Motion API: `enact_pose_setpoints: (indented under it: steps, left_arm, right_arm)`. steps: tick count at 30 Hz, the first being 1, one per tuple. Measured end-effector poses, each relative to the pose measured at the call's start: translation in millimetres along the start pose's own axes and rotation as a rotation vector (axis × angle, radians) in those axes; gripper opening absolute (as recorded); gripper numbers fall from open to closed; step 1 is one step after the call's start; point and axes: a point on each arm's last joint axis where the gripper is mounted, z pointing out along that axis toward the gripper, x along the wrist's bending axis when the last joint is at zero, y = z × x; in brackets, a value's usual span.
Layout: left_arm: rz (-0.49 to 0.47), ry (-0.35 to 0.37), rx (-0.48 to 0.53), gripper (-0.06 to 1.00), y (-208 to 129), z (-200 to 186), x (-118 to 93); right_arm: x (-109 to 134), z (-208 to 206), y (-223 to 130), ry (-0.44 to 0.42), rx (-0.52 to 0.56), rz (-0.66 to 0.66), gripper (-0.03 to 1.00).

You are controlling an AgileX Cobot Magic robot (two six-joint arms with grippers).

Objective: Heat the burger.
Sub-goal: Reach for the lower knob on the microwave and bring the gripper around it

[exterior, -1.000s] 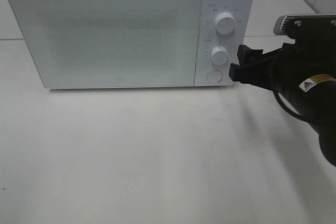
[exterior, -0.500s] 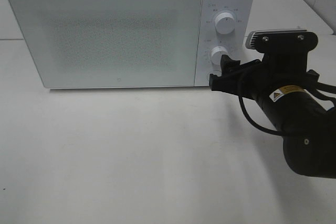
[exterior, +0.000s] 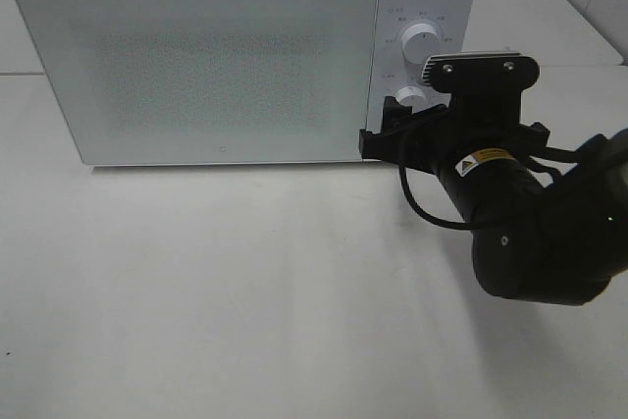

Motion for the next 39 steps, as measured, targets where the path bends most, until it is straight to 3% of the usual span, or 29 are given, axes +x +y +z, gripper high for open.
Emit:
enact_pose_setpoints:
  steps: [7, 16, 33, 38, 39]
  left_arm:
    - [0.0, 0.0, 0.0, 0.99, 0, 0, 0]
    - [0.0, 0.0, 0.0, 0.99, 0, 0, 0]
    - [0.0, 0.0, 0.0, 0.99, 0, 0, 0]
    - [0.0, 0.0, 0.0, 0.99, 0, 0, 0]
    - [0.0, 0.0, 0.0, 0.99, 0, 0, 0]
  right_arm:
    - [10, 19, -8, -0.005, 0.0, -0.003, 0.75]
    - [7, 37, -4, -0.057, -0.022, -0.015, 0.75]
    - [6, 49, -16, -0.074, -0.006, -0.033, 0.74]
    - [6, 49, -16, -0.074, -0.006, -0.033, 0.64]
    - [6, 49, -16, -0.074, -0.006, -0.033, 0.56]
